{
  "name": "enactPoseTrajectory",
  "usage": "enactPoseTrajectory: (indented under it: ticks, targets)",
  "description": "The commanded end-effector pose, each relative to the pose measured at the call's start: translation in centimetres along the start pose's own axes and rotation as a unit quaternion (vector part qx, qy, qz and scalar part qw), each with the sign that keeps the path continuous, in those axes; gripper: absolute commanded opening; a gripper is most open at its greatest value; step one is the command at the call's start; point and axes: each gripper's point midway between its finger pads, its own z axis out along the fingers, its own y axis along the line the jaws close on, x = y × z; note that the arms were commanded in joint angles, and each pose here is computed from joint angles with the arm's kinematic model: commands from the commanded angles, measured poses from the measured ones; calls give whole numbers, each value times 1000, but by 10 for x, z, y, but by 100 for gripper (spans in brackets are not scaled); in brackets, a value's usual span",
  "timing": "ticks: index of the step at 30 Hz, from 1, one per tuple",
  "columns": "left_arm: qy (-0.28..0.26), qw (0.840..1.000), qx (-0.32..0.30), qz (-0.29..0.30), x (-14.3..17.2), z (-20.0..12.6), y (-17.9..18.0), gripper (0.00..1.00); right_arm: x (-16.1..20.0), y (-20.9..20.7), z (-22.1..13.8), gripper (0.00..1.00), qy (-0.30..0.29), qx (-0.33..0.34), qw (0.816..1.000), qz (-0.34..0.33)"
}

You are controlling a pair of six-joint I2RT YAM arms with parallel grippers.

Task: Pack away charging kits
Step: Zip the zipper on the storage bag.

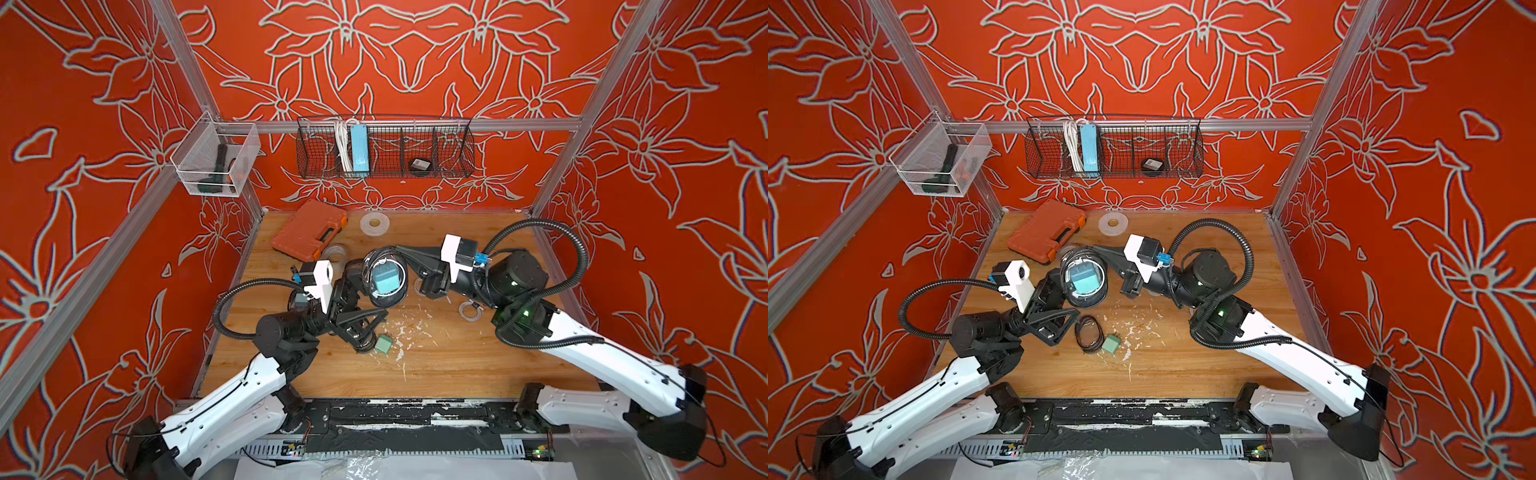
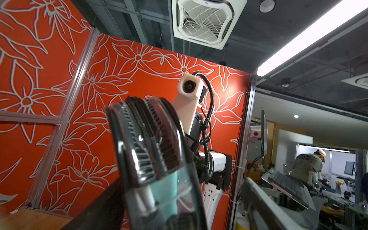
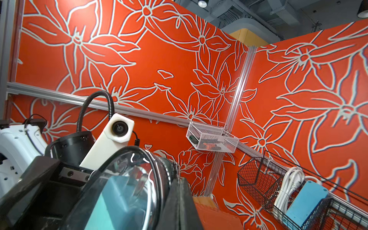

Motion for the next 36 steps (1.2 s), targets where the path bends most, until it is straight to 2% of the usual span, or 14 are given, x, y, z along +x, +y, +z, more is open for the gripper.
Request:
enactPoseTrajectory:
  ticks: [1,9,13,19,25,27,29,33,36]
  targets:
    - [-69,998,-3,8,-29,-4,-7,85,-43,-12,7,0,-77,37,996,17]
    - [-113,991,-65,0,-41,-12,14,84,-47,-6,15,0,-93,78,991,53]
    - [-115,992,-52,-3,-42,-11,10,79,-50,-1,14,0,-92,86,991,49]
    - [-110,993,-51,-13,-45,-5,11,54,-50,3,13,0,-91,82,991,52]
    - [-107,992,-67,-14,-47,-2,16,14,-39,-1,11,0,-75,99,991,42]
    - [-98,992,-79,-11,-47,0,19,5,-34,-3,10,0,-63,107,992,35]
    - [-79,993,-91,-8,-45,3,22,0,-28,-4,11,0,-32,109,993,13]
    - [-22,994,-105,1,-35,10,23,0,-20,-9,10,0,20,99,995,-24]
    - [36,989,-143,9,-19,7,33,0,-16,-11,2,0,52,82,994,-52]
